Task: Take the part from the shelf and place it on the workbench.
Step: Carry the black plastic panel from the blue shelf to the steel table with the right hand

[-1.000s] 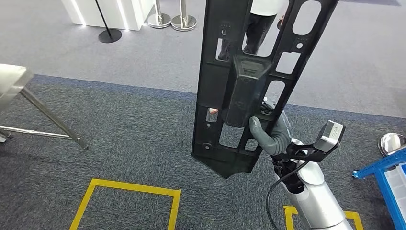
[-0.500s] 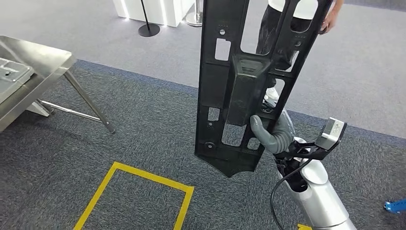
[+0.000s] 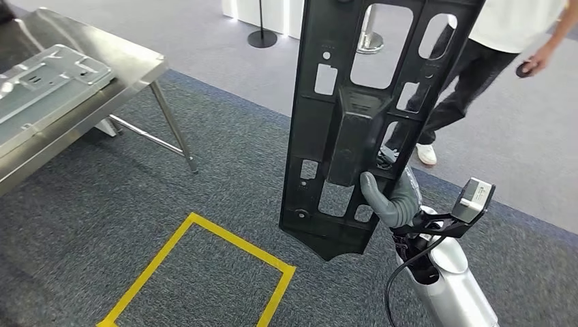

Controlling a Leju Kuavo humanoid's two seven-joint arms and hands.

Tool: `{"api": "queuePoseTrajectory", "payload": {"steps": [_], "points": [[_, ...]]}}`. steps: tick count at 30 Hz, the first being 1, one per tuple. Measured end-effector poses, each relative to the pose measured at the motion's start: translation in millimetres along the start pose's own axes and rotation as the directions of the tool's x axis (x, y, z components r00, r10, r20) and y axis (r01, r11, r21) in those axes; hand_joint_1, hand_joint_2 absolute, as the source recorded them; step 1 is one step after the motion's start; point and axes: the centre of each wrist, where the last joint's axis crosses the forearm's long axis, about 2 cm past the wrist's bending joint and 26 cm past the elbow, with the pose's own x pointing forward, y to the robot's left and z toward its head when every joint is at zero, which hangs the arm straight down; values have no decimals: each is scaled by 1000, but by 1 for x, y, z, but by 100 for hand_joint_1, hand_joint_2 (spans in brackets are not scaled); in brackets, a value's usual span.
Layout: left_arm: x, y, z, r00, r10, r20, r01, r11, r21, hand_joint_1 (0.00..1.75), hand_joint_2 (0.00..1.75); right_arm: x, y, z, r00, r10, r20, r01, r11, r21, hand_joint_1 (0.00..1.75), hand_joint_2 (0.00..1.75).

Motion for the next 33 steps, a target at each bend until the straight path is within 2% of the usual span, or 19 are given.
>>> {"api": "queuePoseTrajectory", "payload": {"steps": [13,21,33], "points": [[7,3,-1,1000,13,17,-13,1000,11,0,175,3,-4,-4,1000,5,9,-5,1000,11,145,175],[-3,0,0,1000,11,-6,-11,1000,4,0,175,5,-7,-6,1000,8,16,-8,1000,8,145,175],[-1,-3,1,1000,11,11,-11,1000,-10,0,175,3,-6,0,1000,-12,19,12,1000,-11,145,175]]}}
